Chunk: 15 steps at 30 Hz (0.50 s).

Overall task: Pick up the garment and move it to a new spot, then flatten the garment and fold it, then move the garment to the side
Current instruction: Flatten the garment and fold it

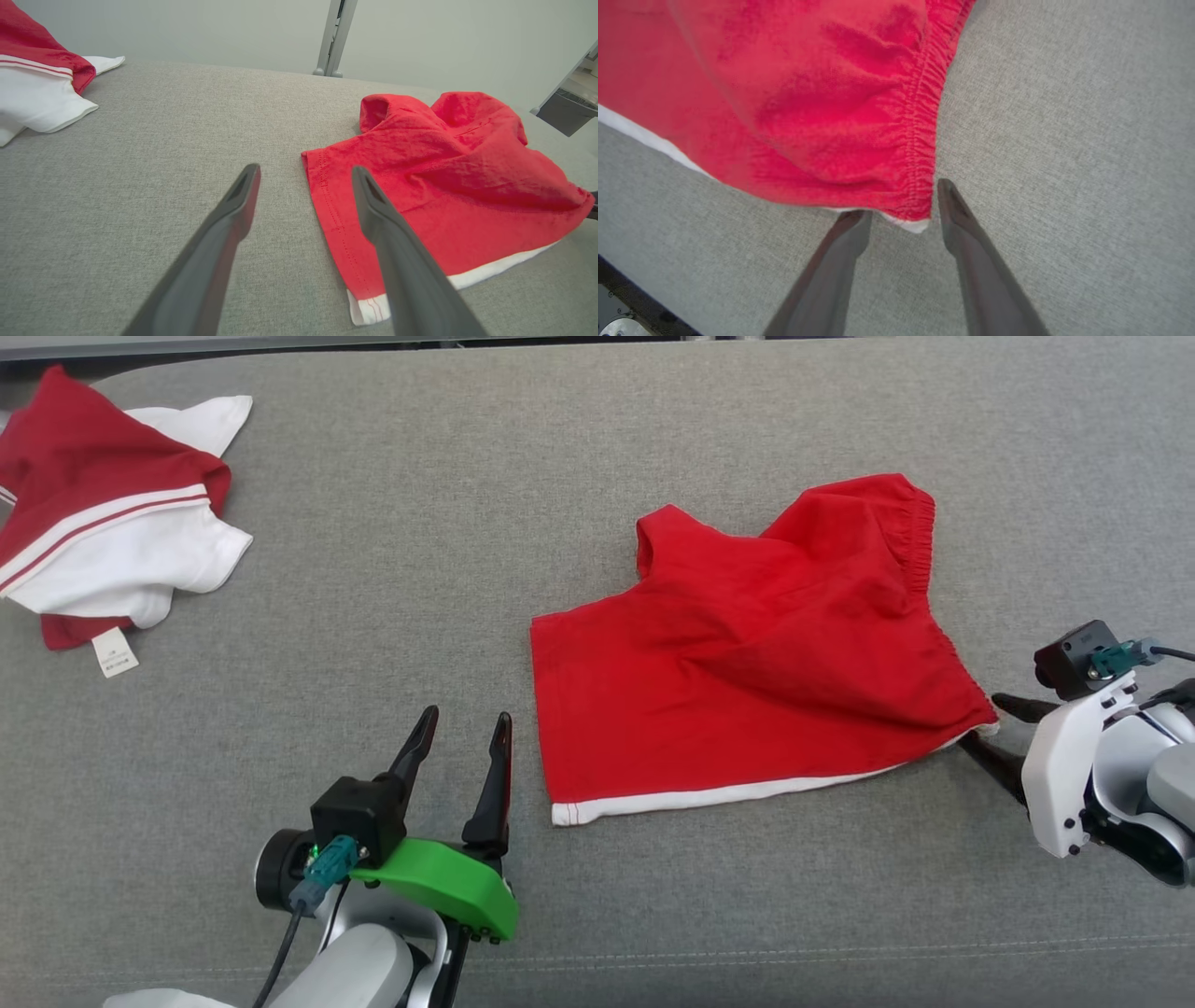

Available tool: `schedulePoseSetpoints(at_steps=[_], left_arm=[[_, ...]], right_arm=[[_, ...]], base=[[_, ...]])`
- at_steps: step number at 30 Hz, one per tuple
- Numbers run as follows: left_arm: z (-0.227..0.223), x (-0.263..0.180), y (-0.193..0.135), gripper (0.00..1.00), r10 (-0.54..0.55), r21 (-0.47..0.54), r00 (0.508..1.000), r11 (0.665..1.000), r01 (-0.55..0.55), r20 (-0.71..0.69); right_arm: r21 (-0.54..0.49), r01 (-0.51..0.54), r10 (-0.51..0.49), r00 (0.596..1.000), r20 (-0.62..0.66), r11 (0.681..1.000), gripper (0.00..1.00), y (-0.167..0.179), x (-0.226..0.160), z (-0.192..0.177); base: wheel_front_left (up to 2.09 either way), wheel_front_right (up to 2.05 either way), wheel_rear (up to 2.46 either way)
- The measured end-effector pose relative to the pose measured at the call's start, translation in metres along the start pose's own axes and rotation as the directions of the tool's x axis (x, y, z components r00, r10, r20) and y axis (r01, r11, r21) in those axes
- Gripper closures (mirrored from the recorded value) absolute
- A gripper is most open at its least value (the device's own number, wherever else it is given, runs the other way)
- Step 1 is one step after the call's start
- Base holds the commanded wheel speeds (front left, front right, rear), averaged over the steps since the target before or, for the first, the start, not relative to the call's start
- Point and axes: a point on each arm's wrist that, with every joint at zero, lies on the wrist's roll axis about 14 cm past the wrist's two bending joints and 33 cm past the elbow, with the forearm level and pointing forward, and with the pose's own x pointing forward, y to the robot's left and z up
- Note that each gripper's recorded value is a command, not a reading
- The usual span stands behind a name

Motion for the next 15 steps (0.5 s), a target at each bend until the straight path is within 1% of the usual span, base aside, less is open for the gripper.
schedulePoseSetpoints(at_steps=[5, 10, 12, 15], left_arm=[[0.003, 0.001, -0.005, 0.0, -0.022, 0.016, 1.0, 1.0, 0.022, 0.004], [0.006, 0.002, -0.012, 0.0, -0.044, 0.021, 0.999, 0.999, 0.044, 0.008], [0.008, 0.002, -0.014, 0.0, -0.049, 0.019, 0.999, 0.999, 0.048, 0.011], [0.01, 0.001, -0.014, 0.0, -0.05, 0.022, 0.999, 0.999, 0.05, 0.015]], right_arm=[[0.012, 0.022, -0.023, 0.998, 0.054, 1.0, 0.0, -0.003, -0.012, 0.001], [0.049, 0.067, -0.074, 0.987, 0.141, 0.997, 0.0, -0.013, -0.033, 0.005], [0.074, 0.095, -0.107, 0.975, 0.192, 0.993, 0.0, -0.02, -0.044, 0.009], [0.109, 0.142, -0.167, 0.945, 0.283, 0.984, 0.0, -0.033, -0.062, 0.021]], base=[[0.0, 0.0, 0.0], [0.0, 0.0, 0.0], [0.0, 0.0, 0.0], [0.0, 0.0, 0.0]])
